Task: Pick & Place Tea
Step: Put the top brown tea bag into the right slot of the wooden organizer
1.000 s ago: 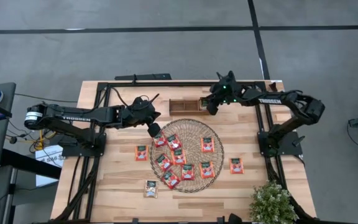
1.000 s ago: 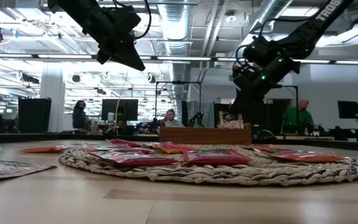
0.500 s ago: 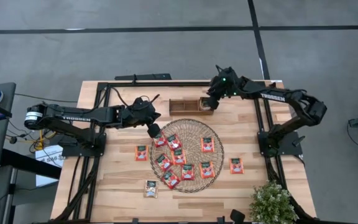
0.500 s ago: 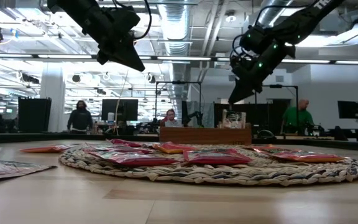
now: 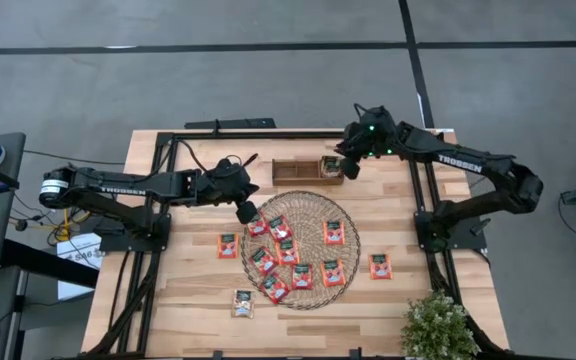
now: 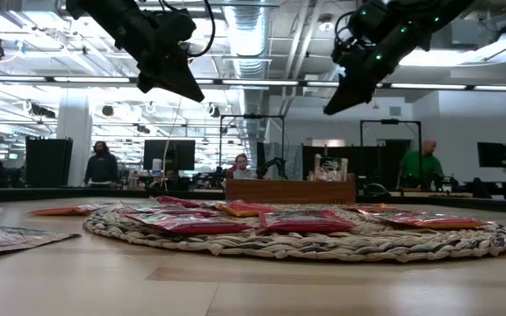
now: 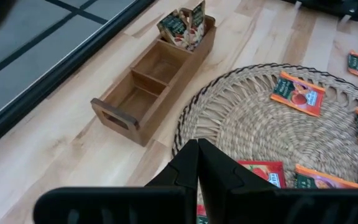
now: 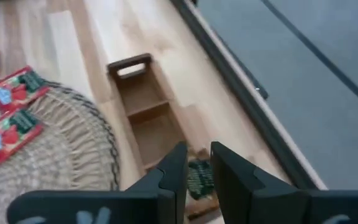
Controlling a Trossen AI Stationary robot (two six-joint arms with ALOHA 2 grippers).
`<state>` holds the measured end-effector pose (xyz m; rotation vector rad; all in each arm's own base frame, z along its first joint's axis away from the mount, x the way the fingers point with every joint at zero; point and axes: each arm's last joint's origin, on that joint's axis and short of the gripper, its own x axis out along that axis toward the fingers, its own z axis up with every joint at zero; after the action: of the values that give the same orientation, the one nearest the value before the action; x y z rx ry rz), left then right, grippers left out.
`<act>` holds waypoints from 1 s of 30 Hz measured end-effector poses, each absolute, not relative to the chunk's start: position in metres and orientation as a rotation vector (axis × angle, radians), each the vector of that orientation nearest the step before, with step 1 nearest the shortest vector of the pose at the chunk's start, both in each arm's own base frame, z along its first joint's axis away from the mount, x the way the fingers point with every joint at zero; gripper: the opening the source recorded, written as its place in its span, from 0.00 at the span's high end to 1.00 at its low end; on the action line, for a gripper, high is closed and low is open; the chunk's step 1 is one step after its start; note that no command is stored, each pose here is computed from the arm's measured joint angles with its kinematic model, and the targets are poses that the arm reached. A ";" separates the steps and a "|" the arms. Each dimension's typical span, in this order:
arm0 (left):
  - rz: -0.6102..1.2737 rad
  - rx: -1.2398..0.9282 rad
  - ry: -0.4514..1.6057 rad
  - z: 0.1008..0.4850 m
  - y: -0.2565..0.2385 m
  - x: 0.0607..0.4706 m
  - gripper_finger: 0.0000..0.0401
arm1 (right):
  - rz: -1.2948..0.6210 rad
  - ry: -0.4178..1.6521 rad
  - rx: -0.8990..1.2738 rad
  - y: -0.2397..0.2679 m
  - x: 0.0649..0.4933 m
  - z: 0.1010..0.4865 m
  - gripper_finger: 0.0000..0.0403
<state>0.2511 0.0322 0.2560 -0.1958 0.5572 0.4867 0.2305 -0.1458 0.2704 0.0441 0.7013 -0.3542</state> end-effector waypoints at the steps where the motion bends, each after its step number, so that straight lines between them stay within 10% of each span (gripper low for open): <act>1: 0.487 -0.196 0.557 0.256 0.032 0.251 1.00 | -0.343 0.697 0.044 -0.144 0.236 0.266 0.85; 30: 0.480 -0.193 0.573 0.255 0.032 0.250 1.00 | -0.432 0.816 0.113 -0.157 0.279 0.198 0.84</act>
<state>0.2504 0.0319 0.2549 -0.1929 0.5734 0.4802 0.2791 -0.1566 0.1981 0.1130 0.8159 -0.4320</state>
